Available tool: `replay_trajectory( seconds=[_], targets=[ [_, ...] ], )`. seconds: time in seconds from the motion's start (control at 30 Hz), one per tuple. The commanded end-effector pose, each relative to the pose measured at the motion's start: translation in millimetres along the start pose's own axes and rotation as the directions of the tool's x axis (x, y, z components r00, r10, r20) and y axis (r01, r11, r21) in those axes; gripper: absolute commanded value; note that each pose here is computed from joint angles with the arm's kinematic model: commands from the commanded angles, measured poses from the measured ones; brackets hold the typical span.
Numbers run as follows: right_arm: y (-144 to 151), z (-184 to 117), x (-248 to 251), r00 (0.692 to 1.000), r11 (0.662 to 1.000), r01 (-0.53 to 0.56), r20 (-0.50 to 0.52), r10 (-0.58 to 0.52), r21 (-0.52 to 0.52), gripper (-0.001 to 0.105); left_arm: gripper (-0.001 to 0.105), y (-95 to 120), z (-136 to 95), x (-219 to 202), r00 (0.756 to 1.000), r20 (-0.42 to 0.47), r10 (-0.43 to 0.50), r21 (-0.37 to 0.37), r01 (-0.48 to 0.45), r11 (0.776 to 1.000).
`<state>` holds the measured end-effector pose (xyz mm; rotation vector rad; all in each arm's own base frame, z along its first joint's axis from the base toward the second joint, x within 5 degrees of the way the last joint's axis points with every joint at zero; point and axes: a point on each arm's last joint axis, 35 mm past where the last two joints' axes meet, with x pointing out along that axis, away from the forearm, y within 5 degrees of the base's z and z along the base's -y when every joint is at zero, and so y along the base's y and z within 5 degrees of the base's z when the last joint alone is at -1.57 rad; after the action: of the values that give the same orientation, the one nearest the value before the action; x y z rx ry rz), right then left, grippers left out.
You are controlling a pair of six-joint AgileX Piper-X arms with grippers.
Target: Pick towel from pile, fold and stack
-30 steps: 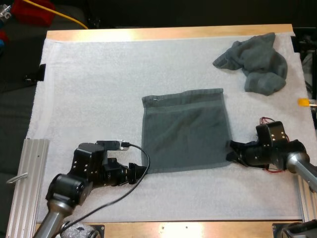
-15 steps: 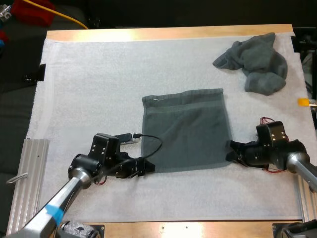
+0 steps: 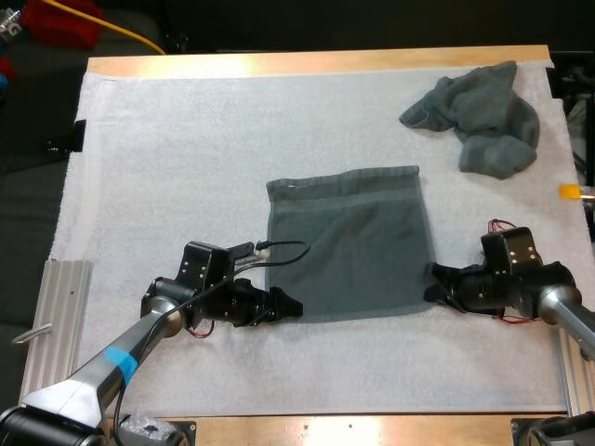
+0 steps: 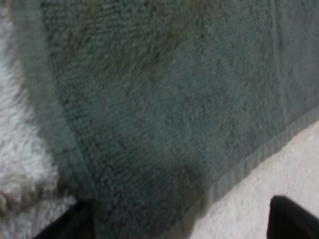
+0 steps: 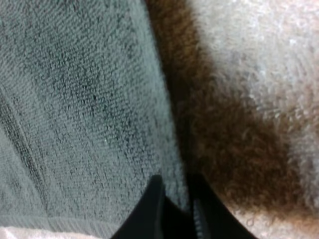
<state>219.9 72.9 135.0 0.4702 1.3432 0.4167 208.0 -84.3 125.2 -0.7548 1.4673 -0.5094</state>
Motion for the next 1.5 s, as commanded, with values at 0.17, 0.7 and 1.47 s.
replay_trajectory(
  seconds=[0.17, 0.7, 1.47],
  targets=[
    [2, -1, -2, 1.000, 1.000, -0.015, -0.004, 0.015, -0.015, 0.001, 0.037, 6, -4, 6, 0.999, -0.038, 0.022, -0.029, -0.023, 0.999],
    [24, -24, -51, 0.999, 0.995, 0.007, 0.046, -0.003, -0.101, 0.001, 0.000, -36, -34, -13, 0.995, -0.079, 0.056, 0.162, -0.042, 0.986],
    [66, -53, -55, 0.999, 0.983, -0.038, 0.008, 0.040, -0.179, 0.001, 0.000, -59, -43, -26, 0.982, -0.127, 0.138, 0.257, -0.102, 0.961]
  ],
)
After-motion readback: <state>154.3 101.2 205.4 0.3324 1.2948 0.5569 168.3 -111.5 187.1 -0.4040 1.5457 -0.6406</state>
